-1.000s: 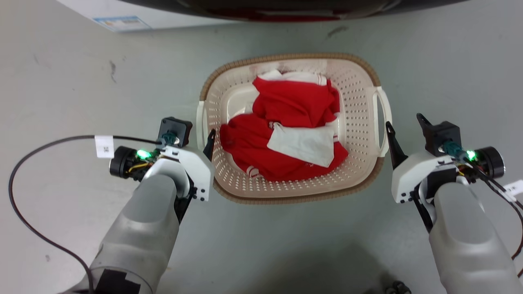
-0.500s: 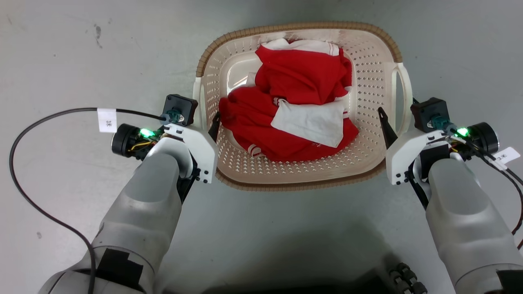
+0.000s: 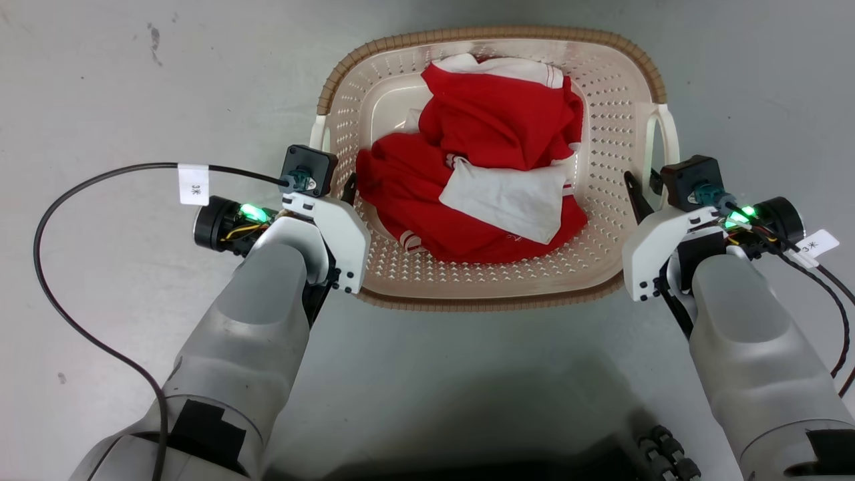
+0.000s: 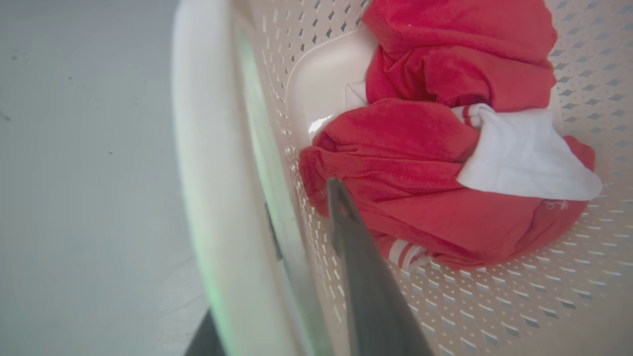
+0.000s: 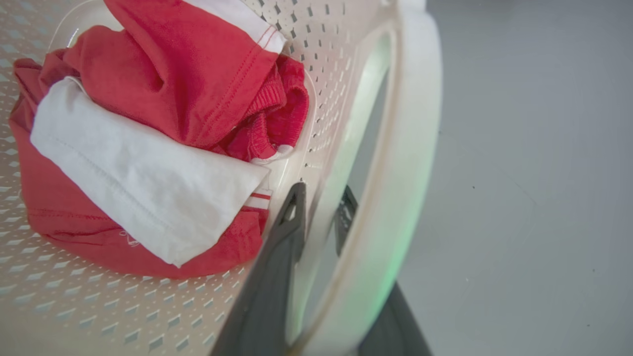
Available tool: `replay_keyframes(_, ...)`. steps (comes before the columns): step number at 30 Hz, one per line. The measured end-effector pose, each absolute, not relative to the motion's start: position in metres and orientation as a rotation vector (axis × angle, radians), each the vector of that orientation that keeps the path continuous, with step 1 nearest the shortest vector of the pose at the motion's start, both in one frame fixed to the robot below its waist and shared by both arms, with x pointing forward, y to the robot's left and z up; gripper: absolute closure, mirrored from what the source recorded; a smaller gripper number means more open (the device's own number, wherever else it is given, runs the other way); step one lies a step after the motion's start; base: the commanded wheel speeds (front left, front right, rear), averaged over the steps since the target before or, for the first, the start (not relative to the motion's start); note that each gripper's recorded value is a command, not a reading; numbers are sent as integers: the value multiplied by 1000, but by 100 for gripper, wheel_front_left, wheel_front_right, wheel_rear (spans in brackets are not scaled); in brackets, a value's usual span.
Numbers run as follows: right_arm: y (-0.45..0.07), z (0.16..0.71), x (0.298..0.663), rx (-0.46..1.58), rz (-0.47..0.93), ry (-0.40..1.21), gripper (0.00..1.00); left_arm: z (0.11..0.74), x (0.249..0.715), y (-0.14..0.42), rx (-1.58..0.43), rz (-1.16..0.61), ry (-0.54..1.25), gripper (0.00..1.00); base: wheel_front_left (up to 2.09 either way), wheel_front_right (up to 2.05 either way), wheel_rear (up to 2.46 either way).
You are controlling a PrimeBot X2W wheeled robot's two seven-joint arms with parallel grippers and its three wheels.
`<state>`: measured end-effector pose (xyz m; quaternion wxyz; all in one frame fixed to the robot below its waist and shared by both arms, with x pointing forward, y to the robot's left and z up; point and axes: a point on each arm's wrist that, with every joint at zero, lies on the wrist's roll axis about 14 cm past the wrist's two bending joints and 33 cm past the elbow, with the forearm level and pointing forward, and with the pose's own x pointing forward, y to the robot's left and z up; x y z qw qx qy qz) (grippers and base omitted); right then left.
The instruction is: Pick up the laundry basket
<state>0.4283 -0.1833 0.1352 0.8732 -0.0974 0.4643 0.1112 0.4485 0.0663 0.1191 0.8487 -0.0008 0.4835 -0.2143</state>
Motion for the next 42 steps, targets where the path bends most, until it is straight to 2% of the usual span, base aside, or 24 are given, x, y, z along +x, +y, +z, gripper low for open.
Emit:
replay_keyframes(13,-173,172,433,-190,247,925,100,161,449,77,10,-424,986,100,0,0,0)
replay_keyframes(27,-157,235,420,-196,285,874,100,223,418,90,11,-379,999,100,0,0,0)
replay_keyframes(42,-139,286,384,-207,325,877,100,282,388,105,25,-351,992,100,0,0,0)
